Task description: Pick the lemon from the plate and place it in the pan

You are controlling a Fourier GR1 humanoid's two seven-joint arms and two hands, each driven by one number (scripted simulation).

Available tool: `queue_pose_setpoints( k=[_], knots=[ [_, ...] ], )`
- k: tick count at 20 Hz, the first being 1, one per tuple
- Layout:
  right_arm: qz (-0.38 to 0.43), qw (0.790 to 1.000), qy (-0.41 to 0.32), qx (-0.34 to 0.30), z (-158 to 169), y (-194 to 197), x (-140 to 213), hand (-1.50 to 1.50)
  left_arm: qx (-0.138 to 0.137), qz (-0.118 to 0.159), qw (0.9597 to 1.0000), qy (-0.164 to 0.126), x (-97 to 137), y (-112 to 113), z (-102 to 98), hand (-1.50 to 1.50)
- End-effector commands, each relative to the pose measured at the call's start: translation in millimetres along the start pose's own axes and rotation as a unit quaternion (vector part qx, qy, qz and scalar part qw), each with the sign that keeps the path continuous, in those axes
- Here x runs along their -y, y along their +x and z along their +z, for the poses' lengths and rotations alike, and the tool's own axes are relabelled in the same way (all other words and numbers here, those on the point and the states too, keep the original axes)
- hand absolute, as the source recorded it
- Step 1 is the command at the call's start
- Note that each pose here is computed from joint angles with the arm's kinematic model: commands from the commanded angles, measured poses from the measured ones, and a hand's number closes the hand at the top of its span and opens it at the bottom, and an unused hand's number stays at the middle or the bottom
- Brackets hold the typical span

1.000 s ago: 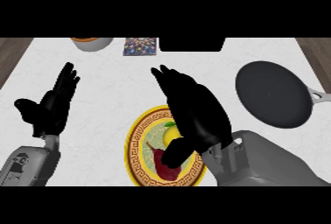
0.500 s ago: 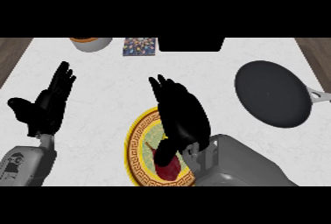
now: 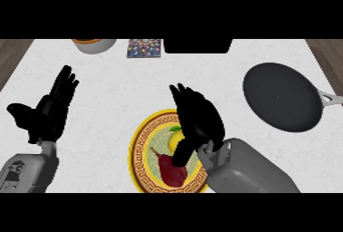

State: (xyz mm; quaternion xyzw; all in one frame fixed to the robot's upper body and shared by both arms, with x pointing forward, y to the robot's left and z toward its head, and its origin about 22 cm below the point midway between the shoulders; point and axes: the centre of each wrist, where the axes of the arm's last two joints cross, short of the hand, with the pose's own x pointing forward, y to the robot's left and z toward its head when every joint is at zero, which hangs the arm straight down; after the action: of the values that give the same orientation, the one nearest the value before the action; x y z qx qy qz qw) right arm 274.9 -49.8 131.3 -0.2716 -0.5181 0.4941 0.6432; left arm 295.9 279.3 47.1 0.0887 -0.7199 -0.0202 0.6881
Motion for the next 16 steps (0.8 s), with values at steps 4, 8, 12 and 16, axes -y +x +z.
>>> queue_pose_setpoints(
  k=[4, 8, 12, 16],
  knots=[
    [0.027, 0.997, 0.062, -0.026, -10.4, 14.4, -18.8, -1.50, 0.003, 0.001, 1.0000, -0.007, -3.9, 5.6, -6.9, 0.00],
    [0.048, 0.996, 0.065, -0.031, -23.1, -0.1, -54.3, -1.50, 0.006, 0.004, 1.0000, -0.002, 7.7, -1.7, -10.8, 0.00],
    [0.051, 0.996, 0.073, -0.030, -22.3, -6.3, -34.7, -1.50, 0.002, -0.003, 1.0000, -0.003, -16.7, -3.1, -2.3, 0.00],
    [0.113, 0.988, 0.083, -0.071, -28.6, 9.7, -50.0, -1.50, 0.009, 0.011, 0.9999, -0.001, 4.4, 12.8, 2.7, 0.00]
  ],
)
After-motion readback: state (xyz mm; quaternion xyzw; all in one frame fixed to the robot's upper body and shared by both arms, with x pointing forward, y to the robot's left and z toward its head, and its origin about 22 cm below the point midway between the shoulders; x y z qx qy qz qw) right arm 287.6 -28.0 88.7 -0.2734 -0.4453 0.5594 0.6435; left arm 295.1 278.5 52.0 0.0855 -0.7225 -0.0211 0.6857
